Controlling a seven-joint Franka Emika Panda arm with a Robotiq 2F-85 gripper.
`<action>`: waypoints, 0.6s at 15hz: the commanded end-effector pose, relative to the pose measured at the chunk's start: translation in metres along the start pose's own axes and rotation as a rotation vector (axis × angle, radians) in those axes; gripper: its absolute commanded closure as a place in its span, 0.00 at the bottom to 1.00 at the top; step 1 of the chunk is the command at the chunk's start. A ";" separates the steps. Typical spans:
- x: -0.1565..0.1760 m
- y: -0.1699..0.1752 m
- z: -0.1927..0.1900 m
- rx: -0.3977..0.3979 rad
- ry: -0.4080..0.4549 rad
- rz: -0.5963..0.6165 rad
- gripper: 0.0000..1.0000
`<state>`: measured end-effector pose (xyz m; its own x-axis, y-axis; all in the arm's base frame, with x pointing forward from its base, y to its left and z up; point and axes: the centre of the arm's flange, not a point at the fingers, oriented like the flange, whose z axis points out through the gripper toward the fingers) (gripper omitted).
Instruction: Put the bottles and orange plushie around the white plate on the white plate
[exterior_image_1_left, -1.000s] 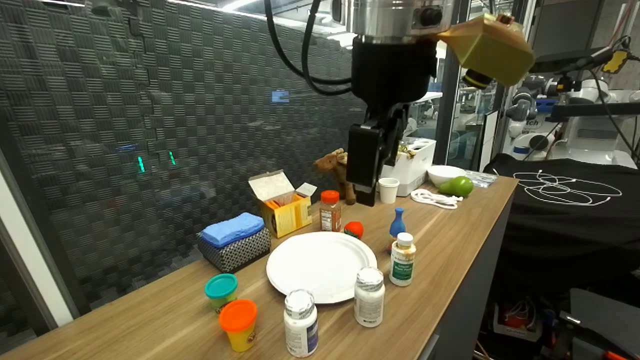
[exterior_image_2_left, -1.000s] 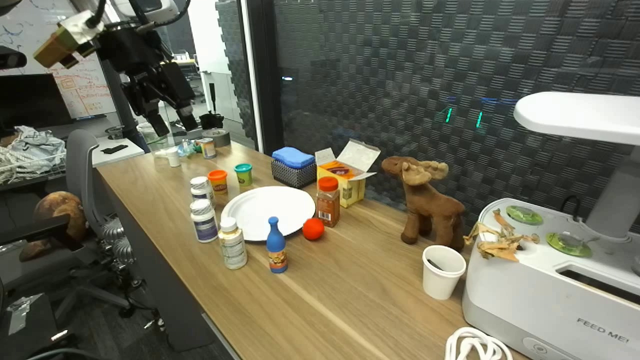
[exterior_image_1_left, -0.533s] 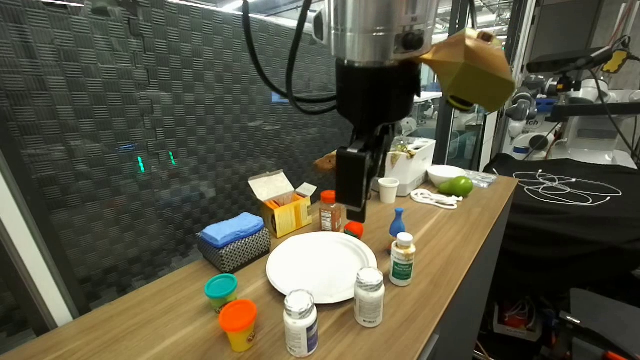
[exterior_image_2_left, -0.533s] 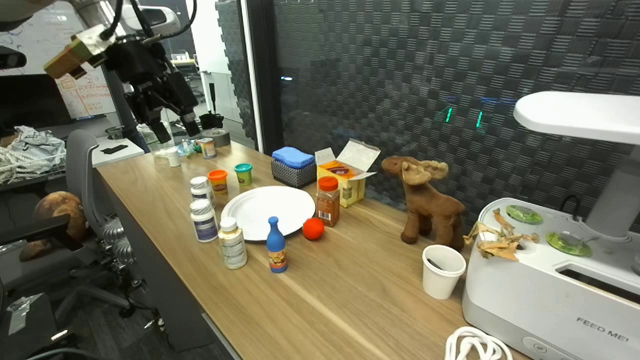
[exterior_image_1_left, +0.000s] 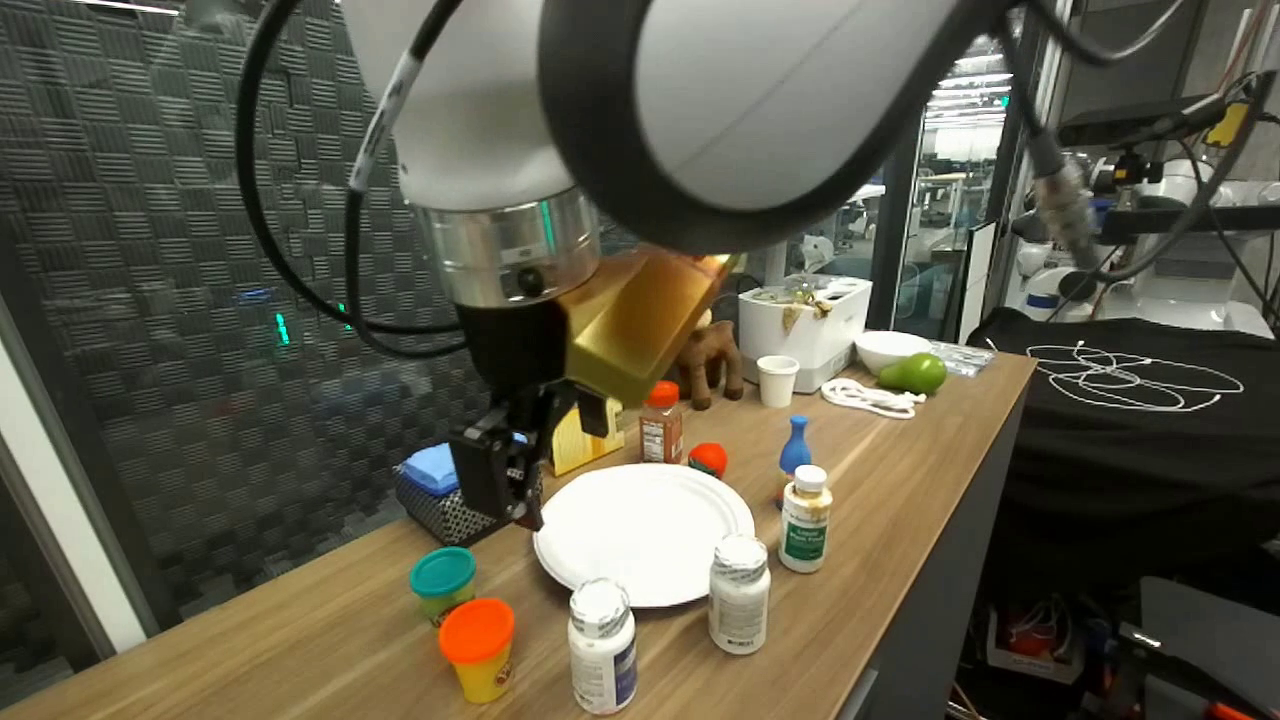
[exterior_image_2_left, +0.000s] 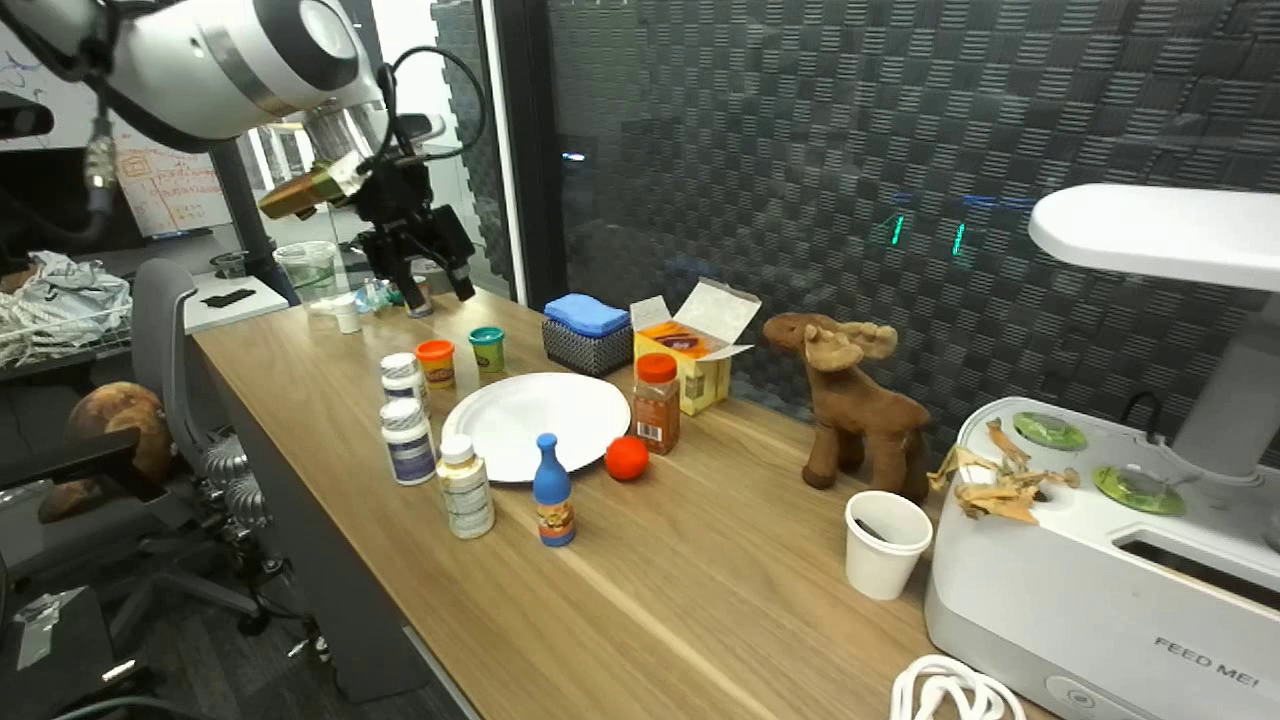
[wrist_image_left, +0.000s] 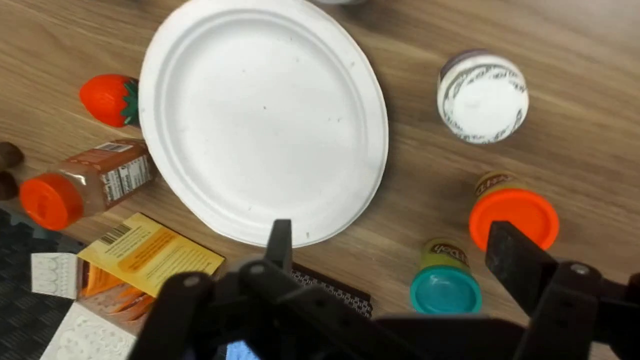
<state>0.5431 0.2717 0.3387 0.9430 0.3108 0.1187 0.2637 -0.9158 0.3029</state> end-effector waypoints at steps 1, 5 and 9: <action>0.075 -0.006 0.025 0.055 -0.008 0.103 0.00; 0.113 -0.009 0.039 0.187 -0.072 0.227 0.00; 0.129 -0.018 0.046 0.277 -0.128 0.311 0.00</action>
<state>0.6409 0.2978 0.3009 0.9969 0.0389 0.0682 0.0356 -0.9982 0.0490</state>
